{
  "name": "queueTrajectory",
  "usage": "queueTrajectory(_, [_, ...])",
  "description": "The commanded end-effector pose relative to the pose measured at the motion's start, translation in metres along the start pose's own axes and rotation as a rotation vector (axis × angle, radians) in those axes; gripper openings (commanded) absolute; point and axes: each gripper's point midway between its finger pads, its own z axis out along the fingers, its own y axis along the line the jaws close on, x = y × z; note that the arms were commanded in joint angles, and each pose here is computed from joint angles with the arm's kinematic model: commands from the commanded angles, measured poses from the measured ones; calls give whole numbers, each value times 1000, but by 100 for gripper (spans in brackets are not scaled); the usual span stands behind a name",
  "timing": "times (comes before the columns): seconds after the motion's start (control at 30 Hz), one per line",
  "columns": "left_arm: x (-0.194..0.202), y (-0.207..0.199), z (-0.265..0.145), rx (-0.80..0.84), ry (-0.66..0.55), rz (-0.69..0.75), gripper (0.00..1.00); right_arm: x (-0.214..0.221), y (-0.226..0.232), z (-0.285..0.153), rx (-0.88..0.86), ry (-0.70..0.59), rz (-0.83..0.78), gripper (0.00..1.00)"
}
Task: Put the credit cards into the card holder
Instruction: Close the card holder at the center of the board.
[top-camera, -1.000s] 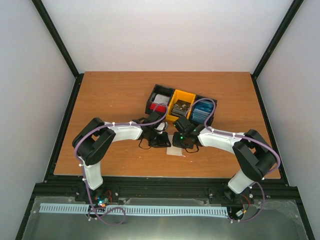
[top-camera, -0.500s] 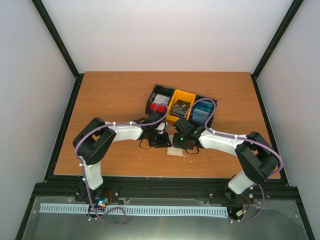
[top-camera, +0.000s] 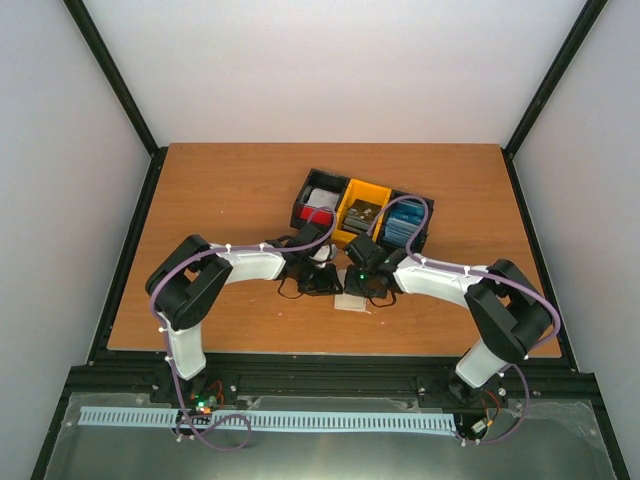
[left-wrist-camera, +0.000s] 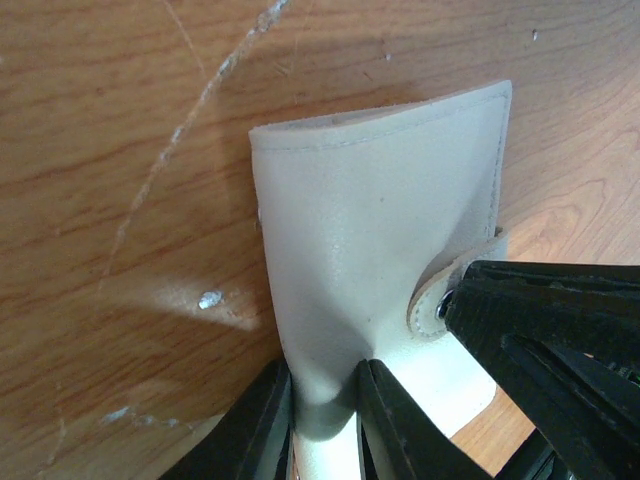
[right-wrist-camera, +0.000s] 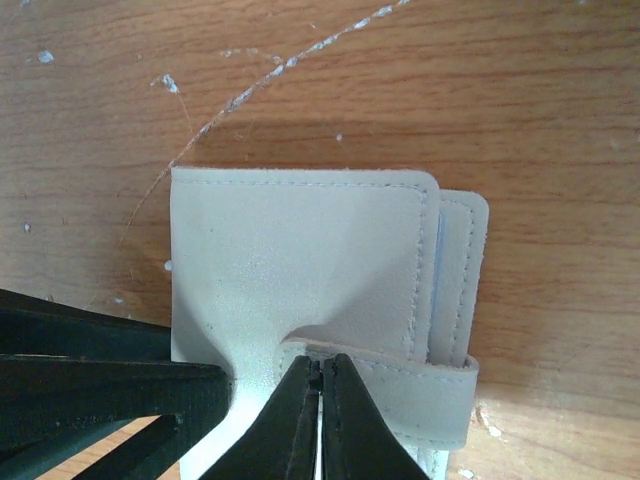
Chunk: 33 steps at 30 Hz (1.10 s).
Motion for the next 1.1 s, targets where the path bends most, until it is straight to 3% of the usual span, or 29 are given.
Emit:
queueTrajectory(0.0, [61, 81, 27, -270, 171, -89, 20, 18, -9, 15, 54, 79, -11, 3])
queueTrajectory(0.57, [60, 69, 27, -211, 168, -129, 23, 39, -46, 39, 200, 127, 17, 3])
queueTrajectory(0.67, [60, 65, 25, -199, 170, -133, 23, 26, -26, 27, 111, 80, 19, 3])
queueTrajectory(0.83, [52, 54, 17, -180, 142, -128, 26, -16, 30, -27, -150, -89, 19, 5])
queueTrajectory(1.07, [43, 47, 8, -178, 112, -98, 30, -28, 17, -51, -152, -126, 63, 20])
